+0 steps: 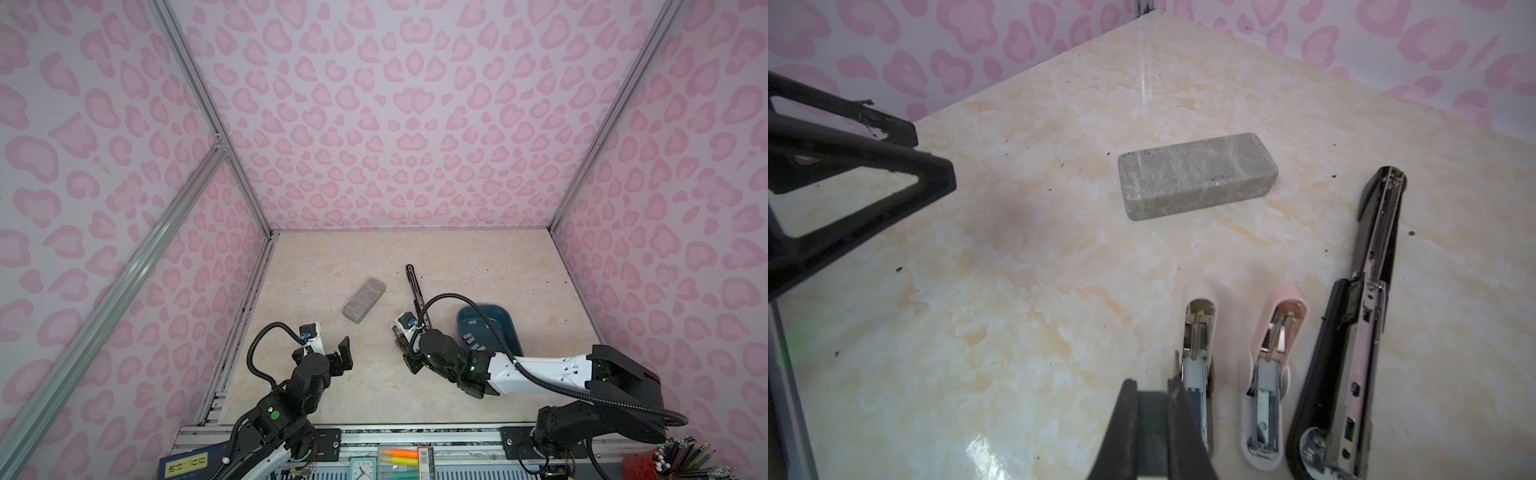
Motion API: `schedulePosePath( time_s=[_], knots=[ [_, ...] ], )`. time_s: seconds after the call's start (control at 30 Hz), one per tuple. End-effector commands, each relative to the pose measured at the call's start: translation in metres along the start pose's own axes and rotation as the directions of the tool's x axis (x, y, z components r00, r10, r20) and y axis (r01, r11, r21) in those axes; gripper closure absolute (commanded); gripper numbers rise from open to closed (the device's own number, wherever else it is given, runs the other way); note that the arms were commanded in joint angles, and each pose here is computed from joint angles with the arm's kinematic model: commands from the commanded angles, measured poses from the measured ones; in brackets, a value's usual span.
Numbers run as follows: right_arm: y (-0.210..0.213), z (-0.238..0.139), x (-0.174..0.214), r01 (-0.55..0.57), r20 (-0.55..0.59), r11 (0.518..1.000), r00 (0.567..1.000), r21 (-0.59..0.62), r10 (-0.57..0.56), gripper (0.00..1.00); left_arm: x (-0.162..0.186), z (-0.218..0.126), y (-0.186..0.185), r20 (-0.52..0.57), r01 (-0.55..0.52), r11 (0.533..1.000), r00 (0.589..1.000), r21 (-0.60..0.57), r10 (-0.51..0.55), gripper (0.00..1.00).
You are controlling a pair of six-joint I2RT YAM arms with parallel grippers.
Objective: Load the staples into the stapler
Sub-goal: 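Carry the staple strip toward the small staplers while the left gripper draws back, then lower the staple strip into the open channel of the white stapler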
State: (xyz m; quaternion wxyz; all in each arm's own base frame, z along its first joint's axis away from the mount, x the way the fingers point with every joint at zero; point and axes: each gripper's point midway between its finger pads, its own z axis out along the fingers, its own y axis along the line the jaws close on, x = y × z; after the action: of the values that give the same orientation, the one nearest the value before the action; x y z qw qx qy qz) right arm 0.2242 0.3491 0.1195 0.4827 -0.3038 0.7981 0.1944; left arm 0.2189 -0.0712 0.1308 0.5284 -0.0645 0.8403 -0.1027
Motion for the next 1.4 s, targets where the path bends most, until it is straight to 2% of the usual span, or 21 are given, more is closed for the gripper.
schedulePosePath(
  time_s=[0.0,0.07,0.1,0.13,0.17,0.2,0.27,0.3,0.7,1.03,1.37],
  knots=[
    [-0.013,0.016,0.020,0.066,0.066,0.998,0.996,0.015,-0.067,0.94,-0.007,-0.002,-0.004,0.022,0.026,1.000,0.999,0.016,-0.026,0.02],
    [-0.010,0.033,0.025,0.201,-0.073,0.979,0.977,0.016,-0.199,1.00,-0.007,-0.002,-0.004,0.022,0.029,0.999,0.999,0.019,-0.029,0.02],
    [-0.013,0.037,0.017,0.192,-0.068,0.979,0.980,0.073,-0.187,1.00,-0.006,-0.002,-0.005,0.018,0.027,0.999,0.999,0.026,-0.028,0.02],
    [-0.007,0.040,0.021,0.168,-0.061,0.984,0.984,0.058,-0.164,1.00,-0.005,-0.001,-0.006,0.014,0.024,0.999,1.000,0.029,-0.025,0.02],
    [0.010,0.043,0.027,0.189,-0.067,0.981,0.979,-0.036,-0.191,1.00,-0.006,-0.001,-0.007,0.012,0.024,0.999,1.000,0.032,-0.024,0.02],
    [0.018,0.044,0.030,0.220,-0.081,0.974,0.971,-0.055,-0.224,1.00,-0.005,-0.001,-0.007,0.010,0.023,0.999,1.000,0.031,-0.023,0.02],
    [0.017,0.043,0.026,0.257,-0.090,0.966,0.963,0.032,-0.254,1.00,-0.005,0.000,-0.007,0.009,0.021,0.999,1.000,0.030,-0.021,0.02],
    [0.017,0.041,0.024,0.255,-0.080,0.965,0.965,0.060,-0.250,1.00,-0.006,0.000,-0.008,0.009,0.022,0.999,1.000,0.032,-0.022,0.02],
    [0.004,0.035,0.030,0.164,-0.076,0.984,0.984,0.069,-0.159,1.00,-0.003,0.002,-0.008,-0.007,0.011,1.000,1.000,0.022,-0.011,0.02],
    [-0.007,0.025,0.038,0.063,-0.072,0.998,0.995,0.002,-0.063,1.00,-0.003,0.002,-0.009,-0.009,0.012,1.000,1.000,0.025,-0.012,0.02],
    [-0.017,0.036,0.045,0.031,-0.092,0.999,0.995,0.015,-0.030,1.00,-0.003,0.002,-0.009,-0.010,0.012,1.000,1.000,0.026,-0.012,0.02]
  ],
)
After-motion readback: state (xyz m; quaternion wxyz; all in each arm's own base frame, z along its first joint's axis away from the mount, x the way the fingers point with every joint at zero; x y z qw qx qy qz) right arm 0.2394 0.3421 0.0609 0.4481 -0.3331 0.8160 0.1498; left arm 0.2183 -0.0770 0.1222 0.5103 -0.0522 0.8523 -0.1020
